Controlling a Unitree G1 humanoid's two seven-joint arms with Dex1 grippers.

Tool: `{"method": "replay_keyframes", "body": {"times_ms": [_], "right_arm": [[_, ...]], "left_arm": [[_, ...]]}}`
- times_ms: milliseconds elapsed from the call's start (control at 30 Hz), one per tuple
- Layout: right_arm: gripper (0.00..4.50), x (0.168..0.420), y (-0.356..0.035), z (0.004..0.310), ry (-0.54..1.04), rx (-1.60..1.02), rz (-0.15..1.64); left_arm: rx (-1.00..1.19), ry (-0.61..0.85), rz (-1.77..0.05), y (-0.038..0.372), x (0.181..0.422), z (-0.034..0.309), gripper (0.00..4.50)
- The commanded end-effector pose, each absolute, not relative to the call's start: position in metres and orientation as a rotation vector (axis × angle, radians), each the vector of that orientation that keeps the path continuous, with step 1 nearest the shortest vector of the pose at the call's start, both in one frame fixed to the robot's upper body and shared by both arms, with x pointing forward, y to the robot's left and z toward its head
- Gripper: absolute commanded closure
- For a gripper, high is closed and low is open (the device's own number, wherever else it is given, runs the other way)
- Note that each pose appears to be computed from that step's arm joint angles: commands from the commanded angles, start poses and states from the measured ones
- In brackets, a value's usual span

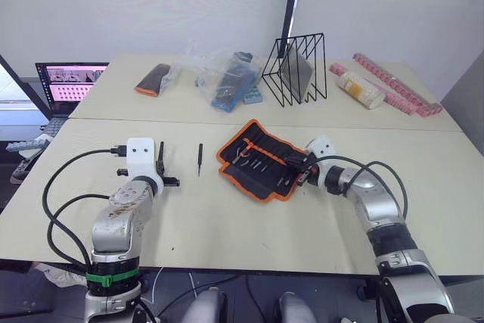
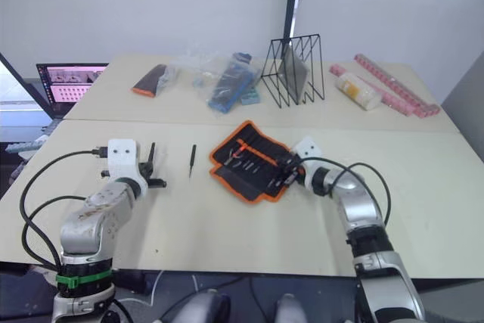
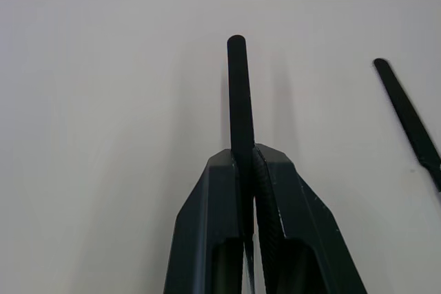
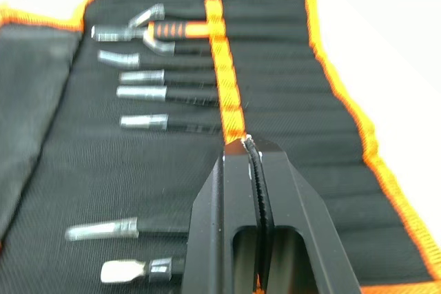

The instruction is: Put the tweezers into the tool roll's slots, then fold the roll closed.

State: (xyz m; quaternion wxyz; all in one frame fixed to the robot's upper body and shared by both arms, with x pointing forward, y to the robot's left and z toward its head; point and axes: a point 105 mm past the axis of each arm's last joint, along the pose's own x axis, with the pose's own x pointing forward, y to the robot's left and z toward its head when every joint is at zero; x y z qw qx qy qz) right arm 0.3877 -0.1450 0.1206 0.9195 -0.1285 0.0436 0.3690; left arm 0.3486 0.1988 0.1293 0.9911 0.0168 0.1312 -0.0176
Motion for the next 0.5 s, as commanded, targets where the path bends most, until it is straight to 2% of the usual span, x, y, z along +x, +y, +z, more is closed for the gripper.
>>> {"method": "replay_keyframes", "body": {"times_ms": [33,233,500], "right_arm": [[4.50,0.388,-0.155,0.139,0.037,-0.267,0.738],[4.50,0.386,-0.157,0.128,0.077,-0.262,0.738],[4.50,0.383,-0.151,0.108,0.126,-0.249,0.742]], "left_arm": [[0.072,0.207,-0.201,0.172,0.347,0.152,4.49],[0.058,0.265,-0.386,0.137,0.352,0.163,4.49],[0.046,0.365,-0.639,0.088,0.345,0.165,4.49]]}}
